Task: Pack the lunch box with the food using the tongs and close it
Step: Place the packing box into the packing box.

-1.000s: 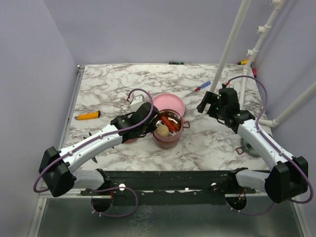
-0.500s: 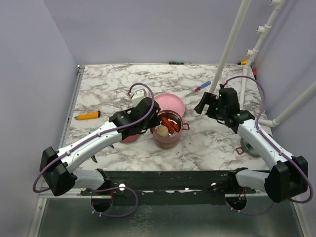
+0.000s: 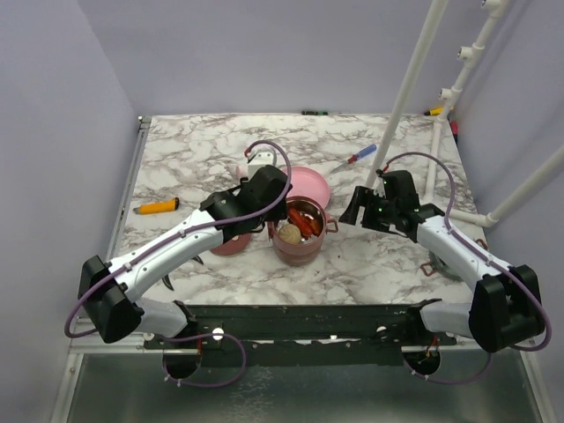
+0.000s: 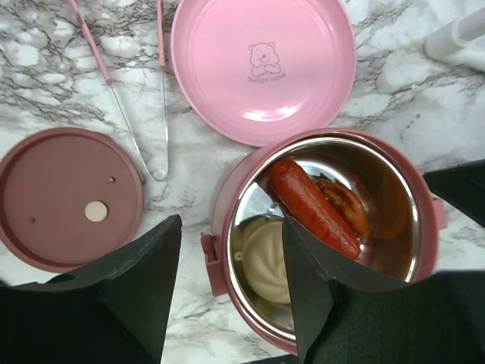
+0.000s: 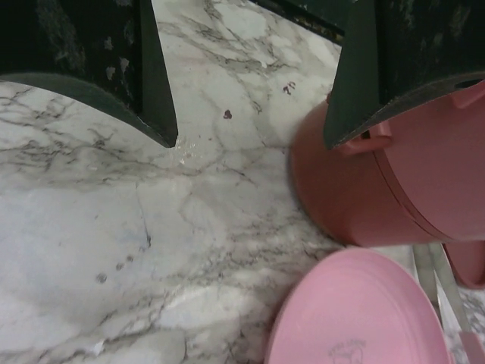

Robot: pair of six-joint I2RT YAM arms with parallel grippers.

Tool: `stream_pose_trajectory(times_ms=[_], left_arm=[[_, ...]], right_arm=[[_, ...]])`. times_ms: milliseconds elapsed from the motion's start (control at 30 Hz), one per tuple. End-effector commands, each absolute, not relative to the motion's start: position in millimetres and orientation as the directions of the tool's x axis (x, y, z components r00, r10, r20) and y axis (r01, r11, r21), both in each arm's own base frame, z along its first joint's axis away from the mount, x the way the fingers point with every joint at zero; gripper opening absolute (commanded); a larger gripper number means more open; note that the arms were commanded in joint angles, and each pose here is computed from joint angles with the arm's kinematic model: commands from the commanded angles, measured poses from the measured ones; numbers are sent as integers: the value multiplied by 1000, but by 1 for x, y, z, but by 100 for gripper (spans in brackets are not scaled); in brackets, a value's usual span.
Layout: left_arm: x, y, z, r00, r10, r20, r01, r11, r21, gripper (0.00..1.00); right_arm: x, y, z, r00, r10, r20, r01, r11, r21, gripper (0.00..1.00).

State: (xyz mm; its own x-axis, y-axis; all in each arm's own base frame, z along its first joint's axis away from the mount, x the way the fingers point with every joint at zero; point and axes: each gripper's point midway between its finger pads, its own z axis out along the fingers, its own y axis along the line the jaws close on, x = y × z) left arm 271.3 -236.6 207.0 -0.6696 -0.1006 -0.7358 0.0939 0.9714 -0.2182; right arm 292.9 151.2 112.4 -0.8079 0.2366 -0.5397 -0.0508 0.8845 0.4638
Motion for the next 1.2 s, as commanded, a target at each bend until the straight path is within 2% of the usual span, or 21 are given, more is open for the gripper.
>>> stream_pose_trajectory(times_ms=[0,267,500,800,1167], left_arm=[[284,-236,202,-646,52,-761,177,981,-83,57],[290,-236,193,-659,78,-749,189,980,-64,53],[289,-230,181,-666,106,-738,193,981,-34,52],[289,-236,173,-671,170,-722,252,968,-6,52],[287,-238,165,-674,217,-706,297,955,10,45]], right_arm=[[270,167,93,-874,204,-440,-76,839,538,81],[266,167,94,-882,195,-429,-73,842,534,78],[273,145,93,-867,193,-459,-22,906,422,76],[277,155,118,-851,198,-487,-64,880,471,75],[267,178,111,-881,152,-448,-128,835,535,68]])
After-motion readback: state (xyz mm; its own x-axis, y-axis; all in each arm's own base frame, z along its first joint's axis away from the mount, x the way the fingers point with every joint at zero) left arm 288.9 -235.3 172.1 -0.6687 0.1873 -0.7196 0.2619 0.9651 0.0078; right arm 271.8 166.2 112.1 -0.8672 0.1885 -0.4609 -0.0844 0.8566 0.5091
